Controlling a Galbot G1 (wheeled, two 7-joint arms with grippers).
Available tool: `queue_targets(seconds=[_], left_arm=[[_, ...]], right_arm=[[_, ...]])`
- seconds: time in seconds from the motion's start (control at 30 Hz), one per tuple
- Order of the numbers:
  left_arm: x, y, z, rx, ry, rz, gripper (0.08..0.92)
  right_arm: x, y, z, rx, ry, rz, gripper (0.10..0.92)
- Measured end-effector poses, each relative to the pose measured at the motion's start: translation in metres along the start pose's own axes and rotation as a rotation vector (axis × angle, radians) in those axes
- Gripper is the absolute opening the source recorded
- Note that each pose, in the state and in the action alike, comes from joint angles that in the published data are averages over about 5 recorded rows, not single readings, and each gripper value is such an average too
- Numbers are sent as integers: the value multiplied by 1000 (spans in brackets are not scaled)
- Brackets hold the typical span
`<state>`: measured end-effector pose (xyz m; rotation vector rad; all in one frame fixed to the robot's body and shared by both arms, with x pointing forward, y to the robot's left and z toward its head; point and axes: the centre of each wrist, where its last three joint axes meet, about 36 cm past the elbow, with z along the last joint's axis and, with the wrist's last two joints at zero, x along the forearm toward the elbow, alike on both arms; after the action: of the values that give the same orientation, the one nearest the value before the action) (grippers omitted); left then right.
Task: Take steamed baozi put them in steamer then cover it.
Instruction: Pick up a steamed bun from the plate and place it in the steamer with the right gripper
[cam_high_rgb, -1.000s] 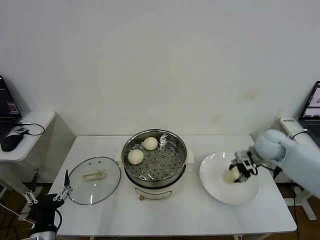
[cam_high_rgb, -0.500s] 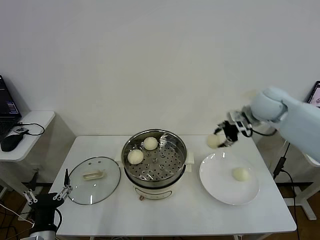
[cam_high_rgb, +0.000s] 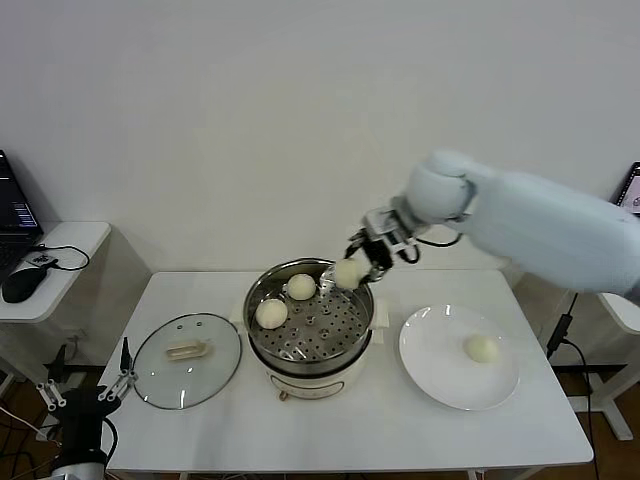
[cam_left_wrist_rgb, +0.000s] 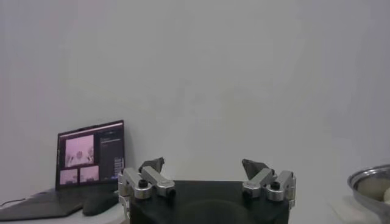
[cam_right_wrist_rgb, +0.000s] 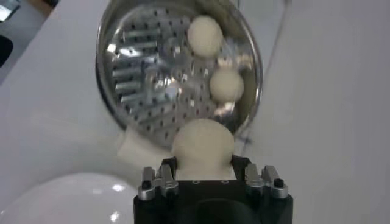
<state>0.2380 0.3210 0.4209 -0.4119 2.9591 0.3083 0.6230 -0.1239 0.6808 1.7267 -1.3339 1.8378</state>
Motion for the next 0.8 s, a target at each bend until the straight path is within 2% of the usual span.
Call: queue_targets(seconds=[0.43,0.8], left_arm=[[2,-1,1,4,3,-9,823],[2,-1,2,8,3,-14,823]], right_arm=[[-74,0,-50,259,-42,-112,577],[-104,7,-65,382,-54,-141,577]])
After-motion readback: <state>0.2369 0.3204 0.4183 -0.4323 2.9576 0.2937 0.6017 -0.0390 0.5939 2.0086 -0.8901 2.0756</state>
